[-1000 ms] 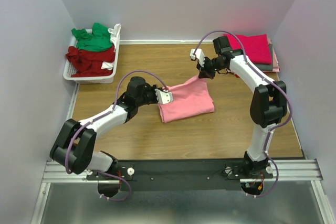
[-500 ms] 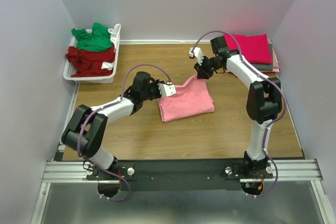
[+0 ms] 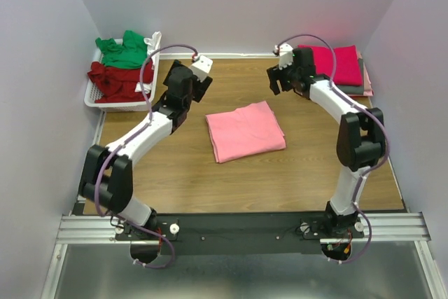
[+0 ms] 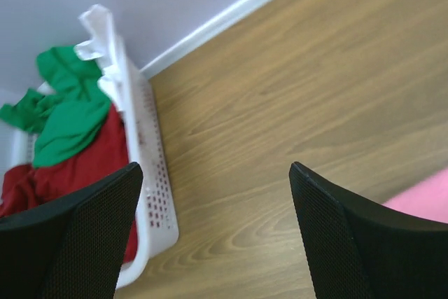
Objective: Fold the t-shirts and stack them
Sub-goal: Neatly place the folded tshirt to the corner
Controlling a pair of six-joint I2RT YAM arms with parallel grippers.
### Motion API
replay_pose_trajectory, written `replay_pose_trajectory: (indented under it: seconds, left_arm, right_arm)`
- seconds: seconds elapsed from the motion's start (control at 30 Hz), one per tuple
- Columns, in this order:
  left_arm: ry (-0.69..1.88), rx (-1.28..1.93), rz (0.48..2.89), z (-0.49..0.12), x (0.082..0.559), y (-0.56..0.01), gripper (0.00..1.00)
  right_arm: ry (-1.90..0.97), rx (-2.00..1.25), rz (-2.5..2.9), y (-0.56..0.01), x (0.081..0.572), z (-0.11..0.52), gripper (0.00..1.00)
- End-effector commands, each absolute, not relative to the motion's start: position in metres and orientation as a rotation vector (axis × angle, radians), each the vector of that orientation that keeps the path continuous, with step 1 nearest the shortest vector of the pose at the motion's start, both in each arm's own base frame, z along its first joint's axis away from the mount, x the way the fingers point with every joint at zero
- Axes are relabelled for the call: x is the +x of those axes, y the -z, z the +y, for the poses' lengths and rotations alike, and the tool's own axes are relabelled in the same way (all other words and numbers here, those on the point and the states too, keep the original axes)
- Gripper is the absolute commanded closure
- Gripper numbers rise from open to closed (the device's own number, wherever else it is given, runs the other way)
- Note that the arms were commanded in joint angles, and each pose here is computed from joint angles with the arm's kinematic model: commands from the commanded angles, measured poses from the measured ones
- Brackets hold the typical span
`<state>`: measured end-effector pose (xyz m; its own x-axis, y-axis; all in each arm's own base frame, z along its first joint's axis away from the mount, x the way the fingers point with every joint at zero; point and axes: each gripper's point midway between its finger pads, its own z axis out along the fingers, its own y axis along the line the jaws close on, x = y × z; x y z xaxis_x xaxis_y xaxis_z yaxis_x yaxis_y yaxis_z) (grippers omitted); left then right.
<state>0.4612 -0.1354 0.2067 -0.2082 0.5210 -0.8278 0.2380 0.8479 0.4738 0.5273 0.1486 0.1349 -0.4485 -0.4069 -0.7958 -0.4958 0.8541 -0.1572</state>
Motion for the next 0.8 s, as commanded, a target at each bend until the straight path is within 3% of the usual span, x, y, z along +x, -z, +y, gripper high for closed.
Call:
replay_pose_trajectory:
  seconds: [0.0,0.17,0.37,0.53,0.77]
  left_arm:
    - [-0.189,0.347,1.829,-0.117,0.427,-0.246,0.09]
    - [-0.018,0.364,1.785,-0.114,0.364,-0.248,0.09]
    - [0.106,0.382,1.657,-0.114,0.319,-0.269,0.08]
    - [0.098,0.314,1.563,-0.101,0.303,-0.290,0.05]
    - [0.125,0.317,1.543,-0.104,0.300,-0.290,0.05]
  right_arm:
    - [-0.459,-0.575,2.197,-0.125,0.471,0.168,0.14]
    - [-0.680,-0.521,2.337,-0.093,0.415,0.179,0.12]
    - [-0.613,-0.425,2.420,-0.070,0.416,0.168,0.12]
    - [-0.581,-0.370,2.459,-0.055,0.427,0.164,0.11]
    - [-0.758,-0.431,2.469,-0.047,0.415,0.184,0.08]
